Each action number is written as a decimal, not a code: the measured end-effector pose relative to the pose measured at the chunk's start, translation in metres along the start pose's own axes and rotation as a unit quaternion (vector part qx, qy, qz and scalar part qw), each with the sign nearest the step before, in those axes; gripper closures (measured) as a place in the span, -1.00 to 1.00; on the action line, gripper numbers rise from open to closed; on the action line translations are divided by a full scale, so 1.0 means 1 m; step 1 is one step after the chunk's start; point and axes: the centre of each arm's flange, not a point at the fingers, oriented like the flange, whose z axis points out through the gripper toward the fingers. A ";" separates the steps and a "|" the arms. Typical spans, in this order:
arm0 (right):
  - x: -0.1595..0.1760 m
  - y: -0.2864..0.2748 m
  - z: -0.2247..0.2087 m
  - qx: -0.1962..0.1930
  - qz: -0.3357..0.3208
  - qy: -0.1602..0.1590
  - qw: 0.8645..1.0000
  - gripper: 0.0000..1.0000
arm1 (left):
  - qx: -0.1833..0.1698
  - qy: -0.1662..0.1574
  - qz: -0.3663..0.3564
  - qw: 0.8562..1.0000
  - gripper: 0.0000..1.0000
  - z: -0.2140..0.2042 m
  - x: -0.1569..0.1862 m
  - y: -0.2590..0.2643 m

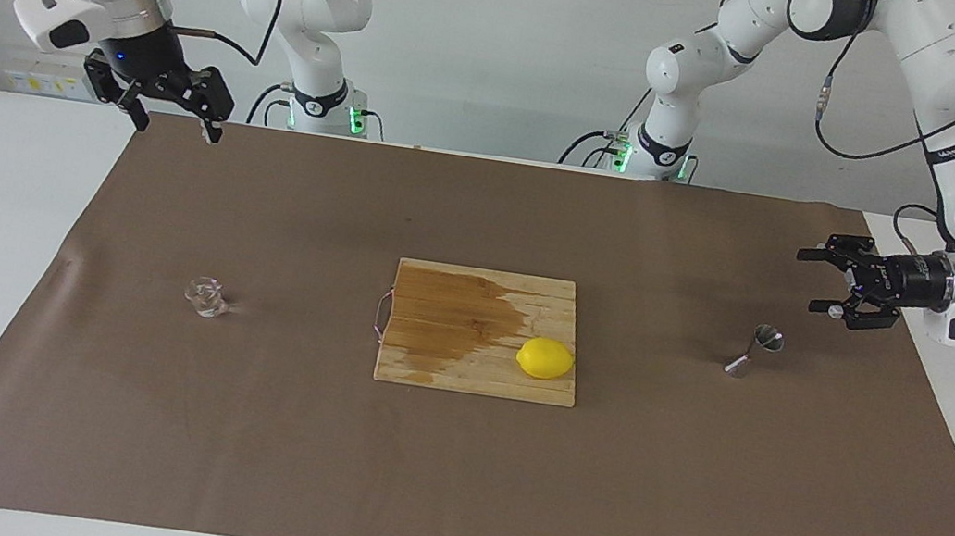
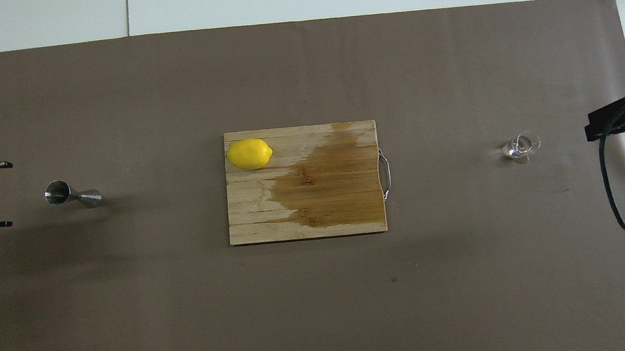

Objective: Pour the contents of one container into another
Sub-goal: 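Open the left gripper wide beside the small metal cup, then move the open left gripper around the small metal cup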

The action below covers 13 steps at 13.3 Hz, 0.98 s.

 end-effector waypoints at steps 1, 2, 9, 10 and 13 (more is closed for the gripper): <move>0.000 0.000 0.000 0.000 0.000 -0.001 1.000 -1.00 | -0.005 -0.006 0.001 1.000 -1.00 -0.001 0.000 0.001; 0.000 0.000 0.000 0.000 0.000 -0.002 1.000 -1.00 | -0.011 -0.011 0.002 1.000 -1.00 -0.001 0.002 0.002; 0.000 0.002 0.001 0.000 0.002 -0.003 1.000 -1.00 | -0.037 -0.060 -0.038 0.997 -1.00 0.001 0.076 -0.001; 0.000 0.002 0.001 0.000 0.002 -0.003 1.000 -1.00 | -0.039 -0.066 -0.044 0.996 -1.00 0.001 0.086 -0.003; -0.001 0.003 0.002 0.000 0.001 -0.004 1.000 -1.00 | -0.040 -0.078 -0.042 0.995 -1.00 0.005 0.109 -0.005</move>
